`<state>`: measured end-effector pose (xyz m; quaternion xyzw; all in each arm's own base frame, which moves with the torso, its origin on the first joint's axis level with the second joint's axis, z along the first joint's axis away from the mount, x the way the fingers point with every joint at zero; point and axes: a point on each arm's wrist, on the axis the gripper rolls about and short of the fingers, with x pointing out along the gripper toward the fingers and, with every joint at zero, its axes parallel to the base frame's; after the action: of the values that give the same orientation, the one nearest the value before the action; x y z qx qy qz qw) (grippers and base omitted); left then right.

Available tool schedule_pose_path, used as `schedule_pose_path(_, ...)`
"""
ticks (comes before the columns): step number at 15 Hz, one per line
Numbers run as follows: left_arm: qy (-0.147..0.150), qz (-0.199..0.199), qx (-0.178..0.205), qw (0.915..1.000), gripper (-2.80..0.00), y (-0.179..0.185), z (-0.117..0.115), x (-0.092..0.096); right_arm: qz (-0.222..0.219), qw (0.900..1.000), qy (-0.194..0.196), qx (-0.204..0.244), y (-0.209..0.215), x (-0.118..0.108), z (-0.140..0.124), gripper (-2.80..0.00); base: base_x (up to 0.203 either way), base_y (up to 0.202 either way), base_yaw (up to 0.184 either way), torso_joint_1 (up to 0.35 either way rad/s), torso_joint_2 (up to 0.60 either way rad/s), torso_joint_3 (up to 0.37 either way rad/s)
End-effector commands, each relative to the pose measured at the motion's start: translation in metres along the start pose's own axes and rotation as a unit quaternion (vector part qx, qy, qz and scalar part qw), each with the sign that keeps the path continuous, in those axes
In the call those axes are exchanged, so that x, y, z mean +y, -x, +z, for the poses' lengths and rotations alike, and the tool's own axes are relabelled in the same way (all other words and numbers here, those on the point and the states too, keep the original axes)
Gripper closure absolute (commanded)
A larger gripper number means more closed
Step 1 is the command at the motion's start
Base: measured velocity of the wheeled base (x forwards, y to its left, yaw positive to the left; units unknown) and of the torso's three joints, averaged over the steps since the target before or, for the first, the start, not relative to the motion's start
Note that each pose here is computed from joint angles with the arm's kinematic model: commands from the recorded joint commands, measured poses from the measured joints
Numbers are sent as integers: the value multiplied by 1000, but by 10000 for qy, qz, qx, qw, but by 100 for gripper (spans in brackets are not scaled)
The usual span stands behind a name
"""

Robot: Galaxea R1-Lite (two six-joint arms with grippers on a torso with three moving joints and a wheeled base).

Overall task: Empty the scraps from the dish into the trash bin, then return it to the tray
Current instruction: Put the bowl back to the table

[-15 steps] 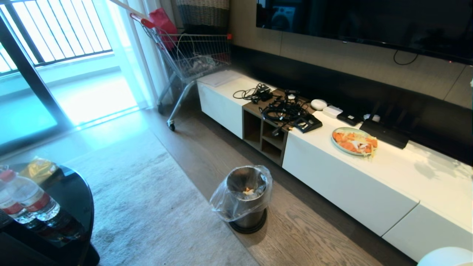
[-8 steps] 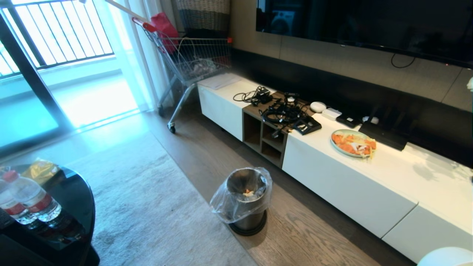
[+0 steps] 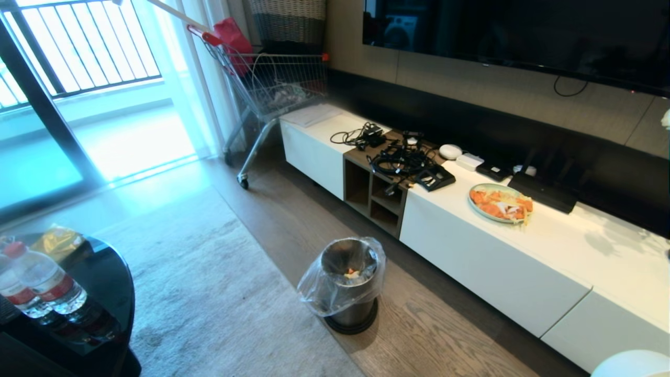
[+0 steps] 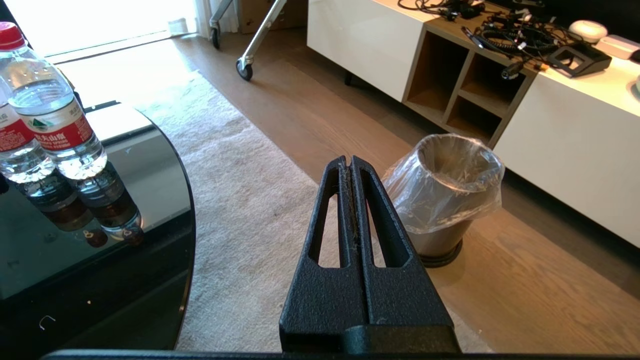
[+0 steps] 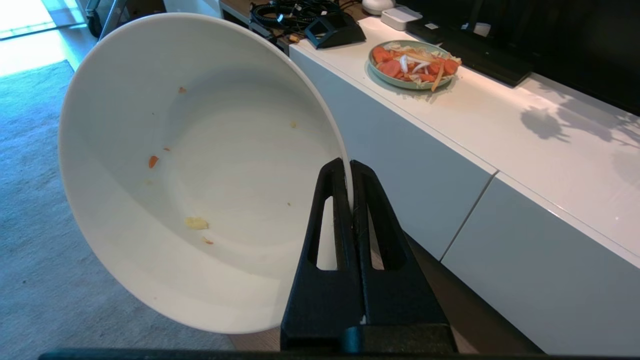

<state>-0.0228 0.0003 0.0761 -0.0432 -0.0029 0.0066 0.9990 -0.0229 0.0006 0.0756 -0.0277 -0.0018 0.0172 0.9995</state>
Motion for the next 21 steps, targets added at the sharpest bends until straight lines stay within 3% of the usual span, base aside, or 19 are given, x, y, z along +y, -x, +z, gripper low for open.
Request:
schedule_pose_path(1, 5, 2, -4, 10000, 0, 0, 0, 0, 4, 10000, -1, 5, 0, 0, 0, 0, 0, 0, 0, 0, 0, 0)
schedule_pose_path(17, 5, 2, -4, 10000, 0, 0, 0, 0, 4, 10000, -1, 5, 0, 0, 0, 0, 0, 0, 0, 0, 0, 0)
schedule_pose_path(21, 5, 2, -4, 10000, 0, 0, 0, 0, 4, 10000, -1, 5, 0, 0, 0, 0, -145, 0, -3, 4, 4, 4)
